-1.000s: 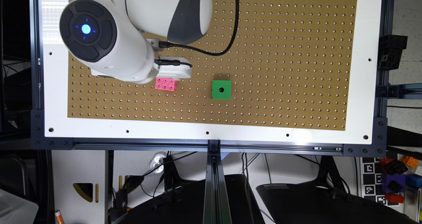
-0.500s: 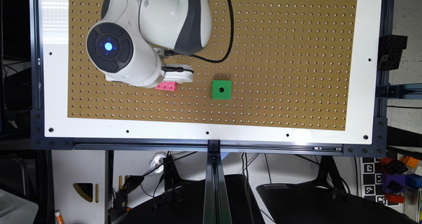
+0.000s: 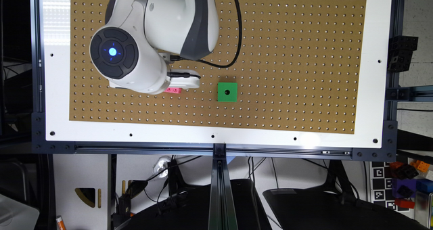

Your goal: Pick up pink block.

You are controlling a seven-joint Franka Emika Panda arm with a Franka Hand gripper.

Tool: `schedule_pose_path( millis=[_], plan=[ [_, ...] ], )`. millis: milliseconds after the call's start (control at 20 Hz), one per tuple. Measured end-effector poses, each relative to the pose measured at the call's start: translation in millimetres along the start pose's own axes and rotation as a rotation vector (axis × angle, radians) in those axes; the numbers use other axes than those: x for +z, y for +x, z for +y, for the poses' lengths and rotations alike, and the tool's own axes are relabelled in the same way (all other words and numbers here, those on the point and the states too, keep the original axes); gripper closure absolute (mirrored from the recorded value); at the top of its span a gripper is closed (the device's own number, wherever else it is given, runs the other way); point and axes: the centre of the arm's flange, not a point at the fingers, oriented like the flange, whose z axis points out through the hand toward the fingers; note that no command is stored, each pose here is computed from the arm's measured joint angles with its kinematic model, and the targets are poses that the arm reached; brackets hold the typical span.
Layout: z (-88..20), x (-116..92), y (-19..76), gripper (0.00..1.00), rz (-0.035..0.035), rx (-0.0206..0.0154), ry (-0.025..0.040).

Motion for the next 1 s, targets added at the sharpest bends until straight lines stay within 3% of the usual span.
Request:
schedule_pose_path(
  millis=[100, 200, 250, 800, 1000],
  plan=[
    [0.2, 15, -1.2, 0.00, -0.0094, -0.0003, -0.0041],
    [-2.2, 21, 2.2, 0.00, -0.0057, 0.0001, -0.0007],
    [-3.4, 21, 4.1, 1.00, -0.0035, 0.0006, 0.0013],
    [-3.7, 13, 5.4, 1.00, -0.0015, 0.0010, 0.0018],
    [-5.0, -19, 7.2, 1.00, -0.0123, 0.0001, -0.0077]
  ],
)
